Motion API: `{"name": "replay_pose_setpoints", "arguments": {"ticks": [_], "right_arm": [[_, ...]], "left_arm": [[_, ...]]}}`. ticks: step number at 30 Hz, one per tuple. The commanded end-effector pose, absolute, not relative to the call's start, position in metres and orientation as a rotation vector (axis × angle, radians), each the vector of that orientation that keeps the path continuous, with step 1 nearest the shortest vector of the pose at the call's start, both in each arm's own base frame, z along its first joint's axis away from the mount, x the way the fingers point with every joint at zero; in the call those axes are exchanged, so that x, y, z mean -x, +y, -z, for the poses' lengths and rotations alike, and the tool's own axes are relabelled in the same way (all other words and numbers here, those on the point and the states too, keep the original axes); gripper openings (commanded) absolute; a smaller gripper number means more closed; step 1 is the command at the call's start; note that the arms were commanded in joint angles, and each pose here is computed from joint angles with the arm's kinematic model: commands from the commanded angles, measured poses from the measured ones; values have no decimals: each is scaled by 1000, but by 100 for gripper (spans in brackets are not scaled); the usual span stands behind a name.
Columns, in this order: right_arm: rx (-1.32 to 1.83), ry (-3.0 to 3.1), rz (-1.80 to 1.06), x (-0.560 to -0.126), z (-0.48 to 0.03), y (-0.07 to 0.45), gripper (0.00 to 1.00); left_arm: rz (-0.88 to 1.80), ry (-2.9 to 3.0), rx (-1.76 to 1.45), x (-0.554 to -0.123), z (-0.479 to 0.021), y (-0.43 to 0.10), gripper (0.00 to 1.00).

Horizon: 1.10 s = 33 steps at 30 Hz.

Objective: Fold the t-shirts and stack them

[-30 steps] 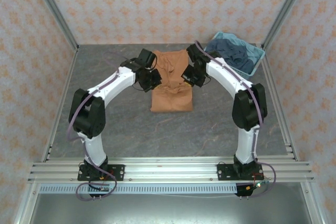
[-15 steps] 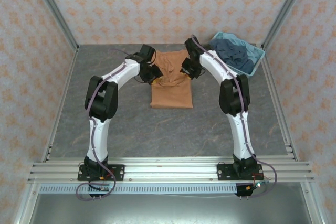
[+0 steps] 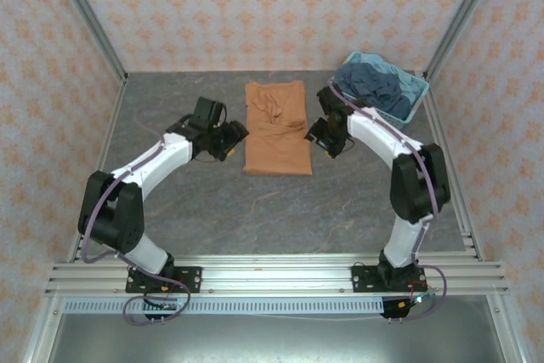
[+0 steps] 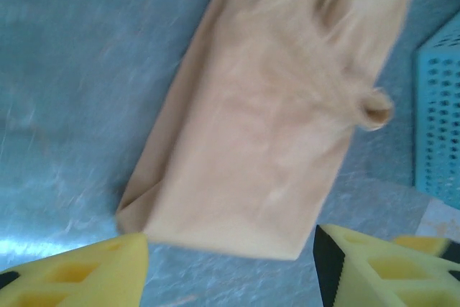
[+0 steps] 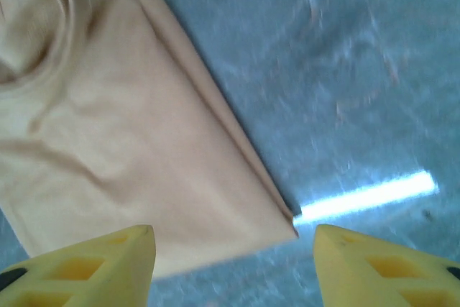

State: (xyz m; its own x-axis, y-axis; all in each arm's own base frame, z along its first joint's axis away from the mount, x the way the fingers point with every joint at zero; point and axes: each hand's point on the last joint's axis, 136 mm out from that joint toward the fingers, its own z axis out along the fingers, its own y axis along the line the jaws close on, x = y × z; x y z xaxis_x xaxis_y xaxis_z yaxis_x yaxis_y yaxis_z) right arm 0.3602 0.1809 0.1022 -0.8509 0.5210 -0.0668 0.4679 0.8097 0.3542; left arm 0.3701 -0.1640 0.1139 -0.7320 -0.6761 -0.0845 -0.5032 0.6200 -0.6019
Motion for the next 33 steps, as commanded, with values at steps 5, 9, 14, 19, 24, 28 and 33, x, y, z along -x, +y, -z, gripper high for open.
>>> {"name": "replay_pose_setpoints", "arguments": {"ticks": [5,9,14,19,24,28,33], "right_arm": [[-913,2841,-706,-335,-60,209,61],[-957,2886,-670,-325,-37,207,60],[-977,2874,-684,-335,-23,212,53],[-992,2875,-657,-348,-16,215,27],[-963,2813,-640,-364,-40,213,0],[-919,2737,-659,-384,-86,209,0],[-854,2662,-675,-400,-145,205,0]], "left_arm": [[989,2475,1273,-368,-67,-192,65],[994,2500,1309,-368,-51,-207,65],[1003,2500,1335,-375,-36,-219,57],[941,2514,1325,-380,-34,-216,20],[894,2495,1230,-398,-63,-209,0],[909,2448,1114,-424,-111,-205,0],[920,2396,1010,-433,-164,-199,0]]}}
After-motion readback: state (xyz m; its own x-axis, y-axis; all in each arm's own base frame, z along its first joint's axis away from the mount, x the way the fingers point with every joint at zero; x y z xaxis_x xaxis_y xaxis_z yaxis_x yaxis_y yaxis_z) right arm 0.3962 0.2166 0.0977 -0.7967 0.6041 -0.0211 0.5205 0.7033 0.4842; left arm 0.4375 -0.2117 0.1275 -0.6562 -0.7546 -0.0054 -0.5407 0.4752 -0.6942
